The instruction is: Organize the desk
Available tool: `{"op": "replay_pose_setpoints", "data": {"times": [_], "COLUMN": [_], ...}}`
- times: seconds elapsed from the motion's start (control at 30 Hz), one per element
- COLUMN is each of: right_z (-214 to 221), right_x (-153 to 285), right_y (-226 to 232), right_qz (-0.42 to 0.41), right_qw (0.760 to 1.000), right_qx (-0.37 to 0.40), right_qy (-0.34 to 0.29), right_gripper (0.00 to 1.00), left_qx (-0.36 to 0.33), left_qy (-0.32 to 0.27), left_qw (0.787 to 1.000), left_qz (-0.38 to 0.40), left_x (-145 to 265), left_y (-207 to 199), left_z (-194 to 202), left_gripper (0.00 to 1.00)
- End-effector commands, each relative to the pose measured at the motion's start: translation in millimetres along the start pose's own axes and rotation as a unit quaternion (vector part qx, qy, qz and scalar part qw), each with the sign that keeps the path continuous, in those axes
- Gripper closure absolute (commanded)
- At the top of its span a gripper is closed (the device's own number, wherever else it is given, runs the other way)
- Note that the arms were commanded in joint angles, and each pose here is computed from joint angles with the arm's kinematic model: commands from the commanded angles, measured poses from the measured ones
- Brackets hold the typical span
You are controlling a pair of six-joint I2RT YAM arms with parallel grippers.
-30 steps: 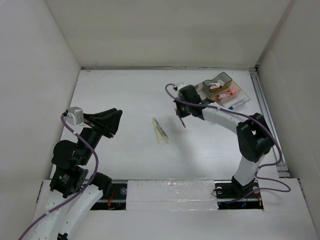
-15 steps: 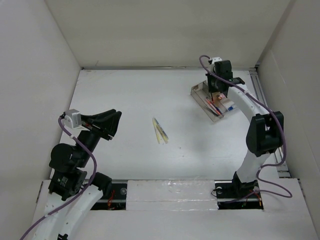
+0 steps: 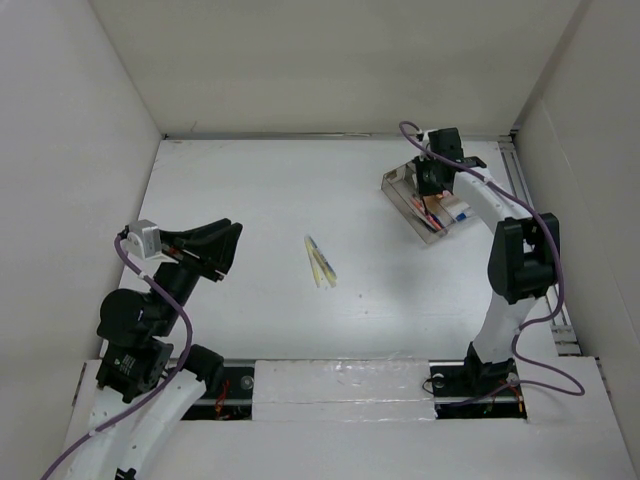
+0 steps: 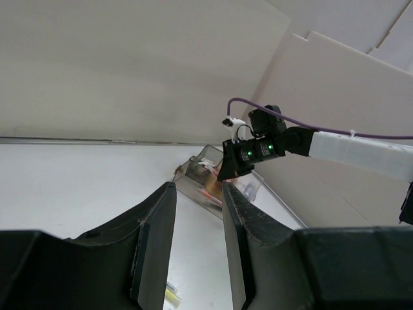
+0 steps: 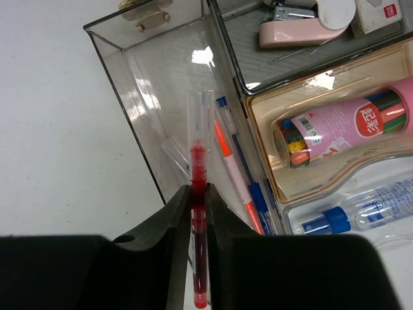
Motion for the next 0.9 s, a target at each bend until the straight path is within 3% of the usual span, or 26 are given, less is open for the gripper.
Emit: {"op": "replay_pose_setpoints", "data": {"times": [0.0, 0.13, 0.3, 0.37, 0.4, 0.5, 0.67, 0.7, 0.77, 0.8, 0.87], "right_z": [-16, -16, -31, -39, -43, -50, -38, -36, -18, -4, 6], "right_x": [8, 12, 32, 44, 50, 64, 72, 69, 62, 55, 48], "right_y": [-1, 2, 26, 41, 64, 129, 218, 219, 243, 257, 266], "right_qz": [-0.016, -0.011, -0.035, -0.036, -0.056, -0.111, -0.173, -0.174, -0.194, -0.202, -0.195], "right_qw": [0.999, 1.0, 0.997, 0.995, 0.993, 0.982, 0.963, 0.963, 0.959, 0.958, 0.959], "right_qx": [-0.005, -0.005, 0.01, 0.025, 0.044, 0.07, 0.13, 0.131, 0.148, 0.16, 0.167], "right_qy": [-0.029, -0.027, -0.062, -0.086, -0.097, -0.135, -0.163, -0.158, -0.141, -0.128, -0.116], "right_gripper": [0.83, 0.69, 0.65, 0.69, 0.8, 1.0, 1.0, 1.0, 0.95, 0.85, 0.77], "left_qx": [-0.005, -0.006, -0.004, -0.003, -0.002, -0.003, -0.002, -0.003, -0.004, -0.003, -0.003], "left_qy": [-0.019, -0.018, -0.004, -0.01, -0.01, -0.003, -0.001, 0.001, 0.0, -0.005, -0.002], "left_qw": [1.0, 1.0, 1.0, 1.0, 1.0, 1.0, 1.0, 1.0, 1.0, 1.0, 1.0], "left_qz": [0.021, 0.022, 0.023, 0.023, 0.023, 0.025, 0.021, 0.021, 0.025, 0.024, 0.021], "left_x": [-1, -1, -5, -5, -6, -7, -9, -9, -8, -8, -10], "left_y": [-6, -6, -5, -6, -6, -6, -5, -5, -6, -5, -5], "left_z": [-7, -6, -3, -4, -4, -3, -2, -1, -2, -2, -2], "left_gripper": [0.69, 0.7, 0.7, 0.69, 0.7, 0.7, 0.7, 0.7, 0.7, 0.69, 0.69]}}
Point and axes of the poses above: each gripper's point midway between its finger pads, its own x axis back along the fingers, its own y axis along the line the jaws close on, z = x × y, the point moved 7 cm from there along x, back along the fingers, and after that the axes turned 15 degrees about x, right-handed, at the moved point
